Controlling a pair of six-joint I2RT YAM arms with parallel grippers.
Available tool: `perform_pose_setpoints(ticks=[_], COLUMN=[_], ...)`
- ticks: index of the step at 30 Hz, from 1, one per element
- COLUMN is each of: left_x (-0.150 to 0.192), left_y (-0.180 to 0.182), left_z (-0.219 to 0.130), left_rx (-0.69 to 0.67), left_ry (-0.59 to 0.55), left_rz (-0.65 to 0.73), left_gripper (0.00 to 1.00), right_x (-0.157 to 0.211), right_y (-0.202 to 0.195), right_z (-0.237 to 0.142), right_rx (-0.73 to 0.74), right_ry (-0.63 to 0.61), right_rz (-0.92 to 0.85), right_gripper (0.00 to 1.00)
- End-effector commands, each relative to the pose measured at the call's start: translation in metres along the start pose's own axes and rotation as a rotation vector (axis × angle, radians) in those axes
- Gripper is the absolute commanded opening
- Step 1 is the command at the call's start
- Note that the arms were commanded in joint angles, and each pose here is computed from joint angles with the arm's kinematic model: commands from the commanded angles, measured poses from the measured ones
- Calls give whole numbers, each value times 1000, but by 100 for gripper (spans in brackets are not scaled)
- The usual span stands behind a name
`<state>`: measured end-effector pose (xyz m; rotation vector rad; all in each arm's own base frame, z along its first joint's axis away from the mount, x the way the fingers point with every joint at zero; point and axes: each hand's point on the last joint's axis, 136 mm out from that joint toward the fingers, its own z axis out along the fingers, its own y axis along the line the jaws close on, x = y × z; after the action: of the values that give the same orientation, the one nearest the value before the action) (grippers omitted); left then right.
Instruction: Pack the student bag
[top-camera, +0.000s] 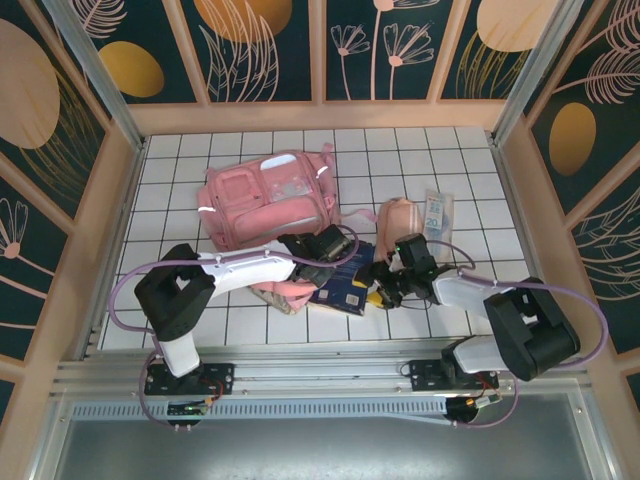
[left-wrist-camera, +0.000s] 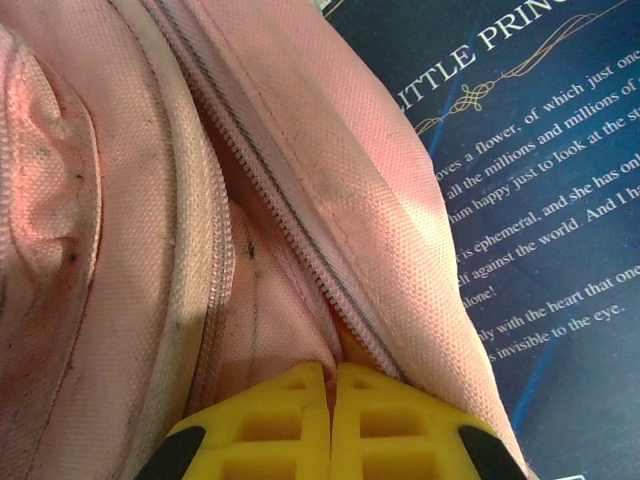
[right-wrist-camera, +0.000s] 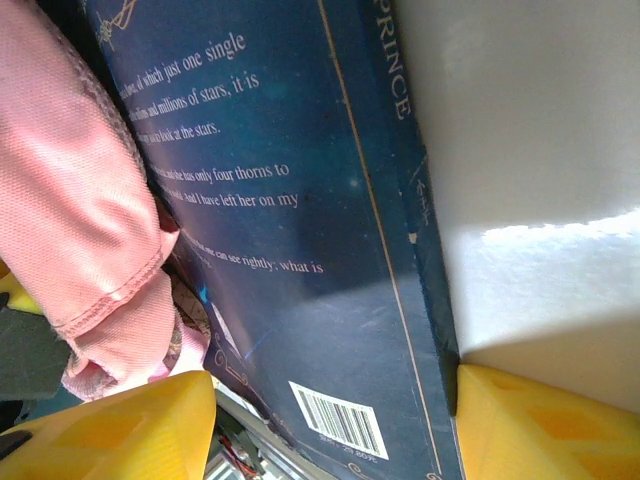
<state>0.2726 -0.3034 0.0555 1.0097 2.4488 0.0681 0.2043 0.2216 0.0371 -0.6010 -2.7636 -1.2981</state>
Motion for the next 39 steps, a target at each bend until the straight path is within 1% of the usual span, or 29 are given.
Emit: perform_pose_setpoints(ticks=[1, 6, 10, 12, 16, 18, 21, 23, 26, 29, 34, 37, 38, 39], left_x=[51, 52, 52, 53, 52, 50, 49, 49, 50, 49, 47, 47, 48, 49], left_y=[-33, -35, -36, -36, -34, -33, -31, -32, -33, -35, -33, -30, -29, -27], left_z=[20, 17, 15, 14, 9, 7, 5, 4, 5, 5, 5, 4, 4, 4], left_rx=[141, 158, 167, 170, 171, 171, 176, 182, 199, 209, 214, 214, 212, 212], left_ry=[166, 163, 158, 157, 150, 145, 142, 140, 143, 144, 146, 146, 148, 150], left_rz=[9, 0, -1, 0, -1, -2, -9, -15, -23, -24, -22, -27, -29, -31], left_gripper=[0, 0, 0, 0, 0, 0, 0, 0, 0, 0, 0, 0, 0, 0], right_x=[-12, -5, -1, 3, 4, 3, -3, -11, -20, -28, -42, -49, -51, -53], right_y=[108, 132, 151, 161, 170, 171, 166, 155, 147, 146, 141, 141, 139, 139], right_z=[0, -13, -18, -19, -19, -17, -12, -2, 7, 12, 28, 35, 37, 39], right_rx=[-366, -457, -511, -540, -553, -549, -521, -455, -394, -382, -325, -307, -301, -302], right_ry=[-123, -167, -170, -167, -179, -189, -213, -224, -259, -297, -328, -343, -350, -352], right_rz=[-400, -459, -506, -530, -543, -543, -527, -486, -458, -444, -396, -378, -372, -368], right_gripper=[63, 61, 60, 57, 56, 54, 48, 38, 37, 37, 45, 45, 43, 34])
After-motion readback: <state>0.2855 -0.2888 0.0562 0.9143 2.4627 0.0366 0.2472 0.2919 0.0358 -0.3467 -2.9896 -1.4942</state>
